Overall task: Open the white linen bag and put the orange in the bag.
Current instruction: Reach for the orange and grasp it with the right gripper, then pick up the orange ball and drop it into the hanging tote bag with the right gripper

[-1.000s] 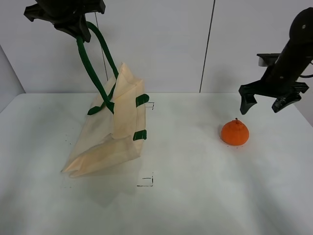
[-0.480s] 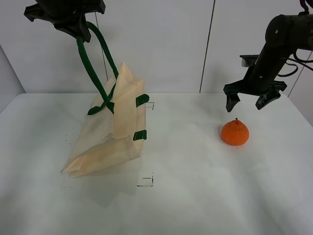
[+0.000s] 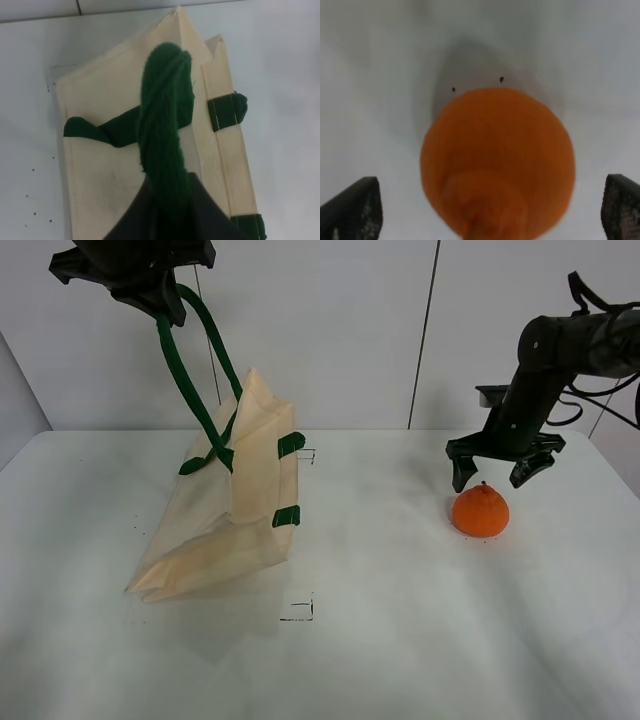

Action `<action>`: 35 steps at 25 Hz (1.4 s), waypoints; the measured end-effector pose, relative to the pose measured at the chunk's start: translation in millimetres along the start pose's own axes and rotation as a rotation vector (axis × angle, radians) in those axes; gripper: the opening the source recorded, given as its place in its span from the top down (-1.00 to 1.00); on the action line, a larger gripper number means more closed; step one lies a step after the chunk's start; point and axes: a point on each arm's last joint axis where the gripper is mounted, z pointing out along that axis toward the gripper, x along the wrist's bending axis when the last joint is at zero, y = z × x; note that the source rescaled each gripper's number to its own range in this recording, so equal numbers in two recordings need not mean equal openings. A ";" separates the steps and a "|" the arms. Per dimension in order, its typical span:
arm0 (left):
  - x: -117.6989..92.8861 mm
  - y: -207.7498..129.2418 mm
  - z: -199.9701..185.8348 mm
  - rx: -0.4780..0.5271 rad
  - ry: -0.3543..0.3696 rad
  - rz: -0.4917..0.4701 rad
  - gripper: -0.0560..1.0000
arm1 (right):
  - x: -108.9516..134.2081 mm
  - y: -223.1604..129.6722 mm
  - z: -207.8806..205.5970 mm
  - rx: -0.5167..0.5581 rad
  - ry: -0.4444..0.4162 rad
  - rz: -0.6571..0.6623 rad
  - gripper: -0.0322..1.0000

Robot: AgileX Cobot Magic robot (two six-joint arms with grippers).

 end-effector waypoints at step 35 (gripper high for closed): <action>0.0 0.0 0.0 0.000 0.000 0.000 0.89 | 86.3 40.4 -147.5 -0.355 0.385 -0.051 0.93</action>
